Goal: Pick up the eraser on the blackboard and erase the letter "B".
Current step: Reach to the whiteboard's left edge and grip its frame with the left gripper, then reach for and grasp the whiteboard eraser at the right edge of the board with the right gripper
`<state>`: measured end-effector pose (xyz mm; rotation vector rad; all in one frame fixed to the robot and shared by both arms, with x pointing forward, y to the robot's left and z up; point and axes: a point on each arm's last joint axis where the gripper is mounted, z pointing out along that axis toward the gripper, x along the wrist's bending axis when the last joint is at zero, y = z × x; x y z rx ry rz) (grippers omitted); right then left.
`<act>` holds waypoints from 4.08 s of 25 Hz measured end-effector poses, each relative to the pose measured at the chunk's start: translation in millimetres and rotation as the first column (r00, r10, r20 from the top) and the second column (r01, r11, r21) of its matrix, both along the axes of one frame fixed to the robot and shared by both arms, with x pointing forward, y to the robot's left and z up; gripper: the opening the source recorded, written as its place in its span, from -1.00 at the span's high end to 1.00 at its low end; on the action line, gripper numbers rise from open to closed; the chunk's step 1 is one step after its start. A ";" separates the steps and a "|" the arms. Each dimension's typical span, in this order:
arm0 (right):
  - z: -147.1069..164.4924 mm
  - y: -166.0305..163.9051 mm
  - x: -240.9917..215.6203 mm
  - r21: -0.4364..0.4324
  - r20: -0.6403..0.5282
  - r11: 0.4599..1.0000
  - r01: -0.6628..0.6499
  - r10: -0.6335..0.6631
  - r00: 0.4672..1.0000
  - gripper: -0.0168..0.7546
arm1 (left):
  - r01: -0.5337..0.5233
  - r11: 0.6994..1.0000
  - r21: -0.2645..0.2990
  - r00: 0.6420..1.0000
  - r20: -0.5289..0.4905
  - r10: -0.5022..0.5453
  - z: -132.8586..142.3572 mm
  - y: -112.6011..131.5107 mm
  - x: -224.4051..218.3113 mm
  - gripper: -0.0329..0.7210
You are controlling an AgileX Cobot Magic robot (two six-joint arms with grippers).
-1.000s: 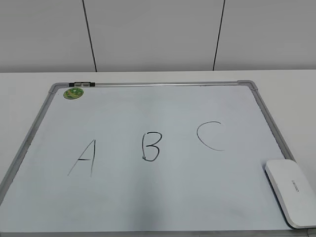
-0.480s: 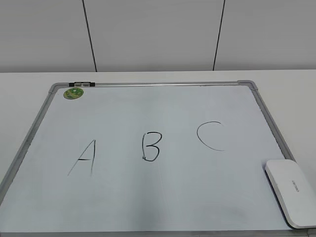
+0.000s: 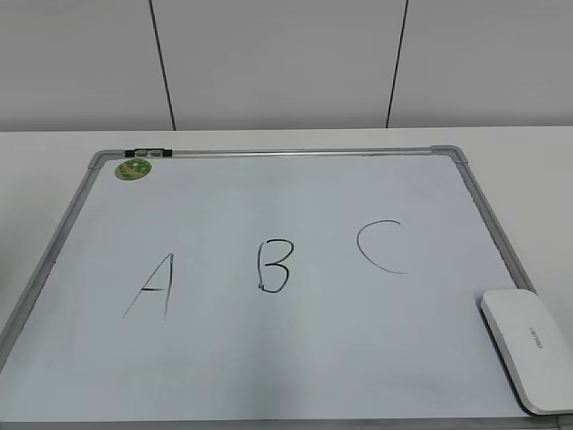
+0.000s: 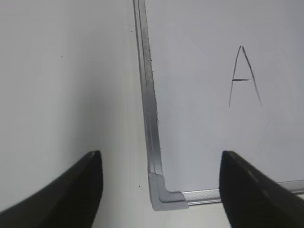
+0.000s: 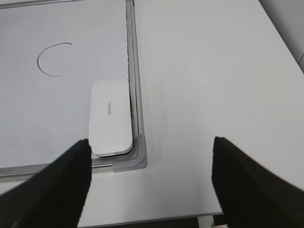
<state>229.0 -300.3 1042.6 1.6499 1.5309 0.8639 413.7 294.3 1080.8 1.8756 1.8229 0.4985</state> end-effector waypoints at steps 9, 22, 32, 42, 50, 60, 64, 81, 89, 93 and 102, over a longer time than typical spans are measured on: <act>0.0 0.0 0.0 0.000 0.000 1.000 0.000 0.000 1.000 -0.56 | 0.038 0.999 0.007 0.978 -0.207 -0.036 -36.4 -0.2 112.0 -0.47; 0.0 0.0 0.0 0.000 0.000 1.000 0.000 0.000 1.000 -0.56 | 0.061 0.998 -0.011 0.926 -0.373 -0.061 -109.7 5.9 202.2 -0.16; 0.0 0.0 0.0 0.000 0.000 1.000 0.000 0.000 1.000 -0.56 | 0.058 0.996 -0.064 0.890 -0.448 -0.081 -154.7 20.7 221.3 -0.08; 0.0 0.0 0.0 0.000 0.000 1.000 0.000 0.000 1.000 -0.56 | 0.054 0.997 -0.063 0.886 -0.458 -0.077 -174.6 21.4 225.8 0.01; 0.0 0.0 0.0 0.000 0.000 1.000 0.000 0.000 1.000 -0.56 | 0.045 0.996 -0.080 0.879 -0.471 -0.078 -180.1 20.1 227.4 0.20; 0.1 0.0 0.1 0.000 0.001 1.000 0.000 0.000 1.000 -0.56 | 0.023 0.993 -0.119 0.867 -0.491 -0.079 -181.9 18.0 227.9 0.82; 1.8 0.9 -0.6 0.008 0.008 1.000 -0.006 0.006 1.000 -0.56 | 0.017 0.992 -0.124 0.865 -0.496 -0.077 -182.0 17.7 227.6 0.82; 45.9 2.5 110.0 0.096 -0.012 0.995 -0.032 0.034 0.999 -0.29 | 0.015 0.992 -0.126 0.865 -0.496 -0.077 -182.2 17.5 228.0 0.83; -1.4 5.9 153.6 0.122 -0.443 0.989 -0.088 0.133 0.887 -0.76 | 0.003 0.990 -0.138 0.865 -0.496 -0.072 -182.0 18.2 228.0 0.83; -24.3 10.3 176.9 0.151 -0.563 0.981 -0.120 0.185 0.805 -0.76 | 0.002 0.990 -0.140 0.864 -0.498 -0.072 -182.0 18.0 227.8 0.83; -65.2 29.1 226.6 0.143 -0.700 0.972 -0.187 0.233 0.675 -0.76 | -0.001 0.990 -0.142 0.865 -0.497 -0.071 -181.9 18.5 227.9 0.83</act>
